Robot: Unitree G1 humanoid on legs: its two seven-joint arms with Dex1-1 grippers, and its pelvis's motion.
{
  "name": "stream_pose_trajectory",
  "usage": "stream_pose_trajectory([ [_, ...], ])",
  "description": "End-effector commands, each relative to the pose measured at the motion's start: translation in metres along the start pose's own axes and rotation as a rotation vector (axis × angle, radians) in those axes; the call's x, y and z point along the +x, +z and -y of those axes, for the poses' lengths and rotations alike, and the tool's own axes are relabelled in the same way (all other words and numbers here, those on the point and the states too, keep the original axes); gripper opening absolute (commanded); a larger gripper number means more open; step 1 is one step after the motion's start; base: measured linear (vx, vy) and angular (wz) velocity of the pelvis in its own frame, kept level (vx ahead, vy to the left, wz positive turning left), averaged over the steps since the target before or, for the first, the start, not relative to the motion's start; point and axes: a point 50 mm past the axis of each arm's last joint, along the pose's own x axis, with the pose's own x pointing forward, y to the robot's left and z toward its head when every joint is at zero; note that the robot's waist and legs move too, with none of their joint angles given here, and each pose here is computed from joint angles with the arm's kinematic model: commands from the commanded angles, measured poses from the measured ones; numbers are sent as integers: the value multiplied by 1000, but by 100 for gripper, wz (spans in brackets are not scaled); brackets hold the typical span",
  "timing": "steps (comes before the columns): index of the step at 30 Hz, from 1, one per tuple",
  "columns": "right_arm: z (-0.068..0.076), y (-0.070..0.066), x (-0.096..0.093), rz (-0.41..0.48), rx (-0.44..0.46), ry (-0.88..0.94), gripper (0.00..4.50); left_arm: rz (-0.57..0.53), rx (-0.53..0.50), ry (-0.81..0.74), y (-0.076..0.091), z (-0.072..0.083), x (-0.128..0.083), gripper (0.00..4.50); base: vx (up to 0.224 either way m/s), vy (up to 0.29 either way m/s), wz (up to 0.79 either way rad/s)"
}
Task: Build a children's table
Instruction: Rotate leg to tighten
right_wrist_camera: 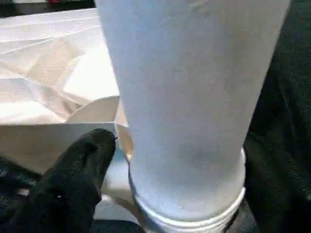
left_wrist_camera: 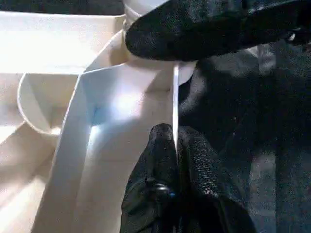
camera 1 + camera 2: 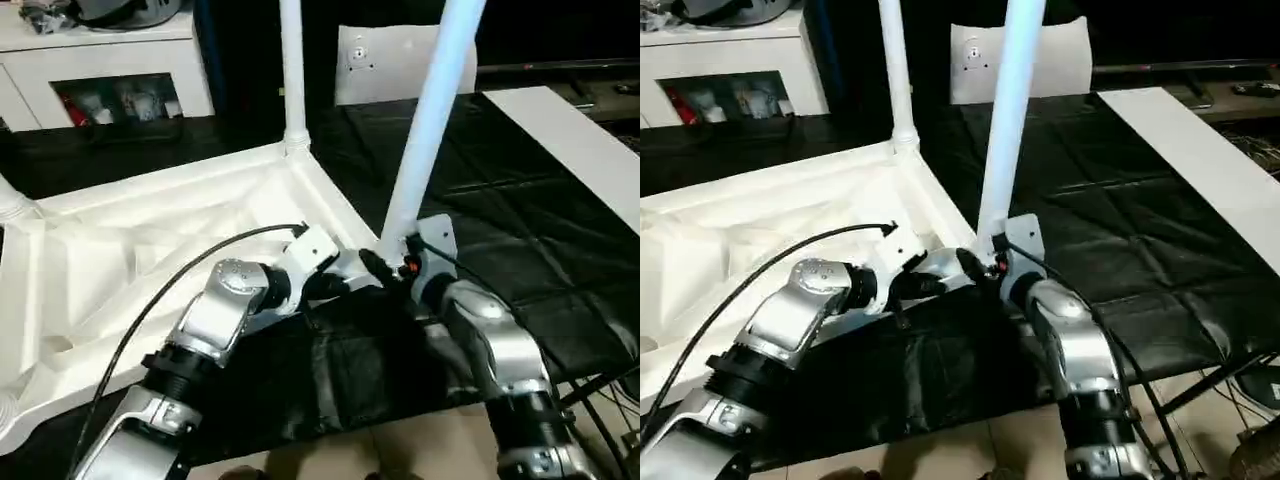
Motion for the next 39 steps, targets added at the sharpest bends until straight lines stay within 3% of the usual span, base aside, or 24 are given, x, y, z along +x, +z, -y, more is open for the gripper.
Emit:
stream_pose_trajectory([
  [1, -28, -2, 4, 7, -4, 211, 439, 73, 85, -31, 14, 0, -1, 0, 0, 0, 0],
  [5, -12, 1, -11, 19, -70, 248, 447, 79, 158, -126, 8, 1, -10, 0, 0, 0, 0],
  [9, 3, 10, -28, 36, -155, 332, 447, 6, 232, -248, -4, -1, -23, 0, 0, 0, 0],
  [15, 9, 10, -40, -34, -243, 503, 447, -64, 293, -393, -11, -3, -34, 0, 0, 0, 0],
  [22, 9, 10, -45, -89, -330, 671, 447, -141, 369, -550, -12, -4, -44, 0, 0, 0, 0],
  [29, 4, 8, -45, -125, -371, 780, 447, -173, 425, -608, -9, -5, -44, 0, 0, 0, 0],
  [39, -4, 4, -40, -163, -360, 892, 365, -163, 455, -670, -4, -1, -37, 0, 0, 0, 0],
])
